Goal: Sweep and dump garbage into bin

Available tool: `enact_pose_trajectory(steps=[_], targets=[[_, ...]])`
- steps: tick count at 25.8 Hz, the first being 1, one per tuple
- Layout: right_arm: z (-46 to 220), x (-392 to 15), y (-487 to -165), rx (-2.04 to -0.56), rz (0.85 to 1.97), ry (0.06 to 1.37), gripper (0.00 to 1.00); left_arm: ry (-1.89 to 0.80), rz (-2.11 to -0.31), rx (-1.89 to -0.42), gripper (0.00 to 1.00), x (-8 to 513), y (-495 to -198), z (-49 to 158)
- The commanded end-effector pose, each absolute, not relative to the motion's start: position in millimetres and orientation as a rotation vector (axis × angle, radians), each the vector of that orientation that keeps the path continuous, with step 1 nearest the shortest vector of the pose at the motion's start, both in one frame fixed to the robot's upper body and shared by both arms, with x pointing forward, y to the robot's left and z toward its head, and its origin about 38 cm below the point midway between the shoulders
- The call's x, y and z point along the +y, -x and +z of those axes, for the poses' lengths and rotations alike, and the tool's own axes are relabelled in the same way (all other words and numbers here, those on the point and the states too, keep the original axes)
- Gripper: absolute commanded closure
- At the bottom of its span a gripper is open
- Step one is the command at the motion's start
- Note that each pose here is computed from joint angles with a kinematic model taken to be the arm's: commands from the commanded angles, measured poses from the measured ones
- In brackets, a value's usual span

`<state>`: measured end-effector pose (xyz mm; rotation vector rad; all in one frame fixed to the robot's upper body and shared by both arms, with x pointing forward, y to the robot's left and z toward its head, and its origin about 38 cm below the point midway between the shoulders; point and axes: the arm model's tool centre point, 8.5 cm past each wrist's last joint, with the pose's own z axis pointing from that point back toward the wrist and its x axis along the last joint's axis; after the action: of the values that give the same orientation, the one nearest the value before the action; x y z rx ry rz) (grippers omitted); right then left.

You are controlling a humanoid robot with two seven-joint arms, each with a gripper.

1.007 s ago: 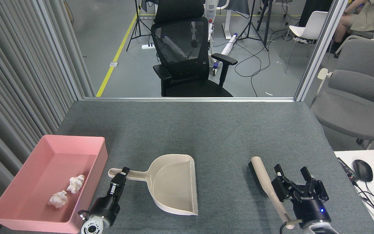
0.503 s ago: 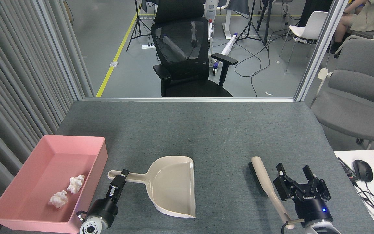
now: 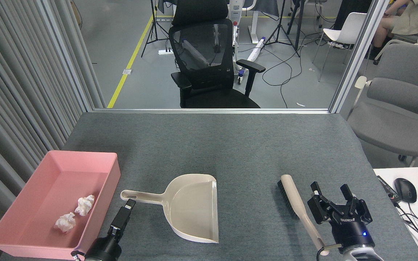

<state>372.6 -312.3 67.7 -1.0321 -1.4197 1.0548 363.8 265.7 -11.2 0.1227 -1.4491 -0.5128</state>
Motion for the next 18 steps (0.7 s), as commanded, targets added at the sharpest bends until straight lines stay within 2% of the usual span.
enact_pose_trajectory(steps=[1, 6, 9, 12, 14, 16, 18], targets=[[68.2, -310.9, -373.2, -1.423, 1.052, 1.030, 0.03, -0.170, -0.531, -1.462, 0.10, 275.0, -347.1, 5.1], [75.7, -309.2, -373.8, -1.439, 1.061, 1.047, 0.02, -0.264, -0.593, -1.498, 0.10, 291.8, -331.3, 40.6], [77.2, -306.9, -374.6, -1.438, 1.057, 1.052, 0.02, -0.417, -0.765, -1.470, 0.11, 297.0, -324.5, 61.6], [84.3, -306.5, -377.3, -1.403, 1.052, 1.109, 0.02, -0.566, -0.916, -1.438, 0.10, 295.9, -328.7, 73.0], [85.9, -300.3, -380.8, -1.348, 1.108, 1.175, 0.02, -0.662, -0.987, -1.435, 0.10, 295.2, -335.1, 82.9], [81.8, -285.3, -383.8, -1.309, 1.160, 1.176, 0.02, -0.755, -1.036, -1.434, 0.10, 294.4, -346.4, 95.9], [84.7, -274.7, -384.6, -1.321, 1.149, 1.162, 0.02, -0.778, -1.058, -1.434, 0.10, 288.7, -348.8, 104.4]])
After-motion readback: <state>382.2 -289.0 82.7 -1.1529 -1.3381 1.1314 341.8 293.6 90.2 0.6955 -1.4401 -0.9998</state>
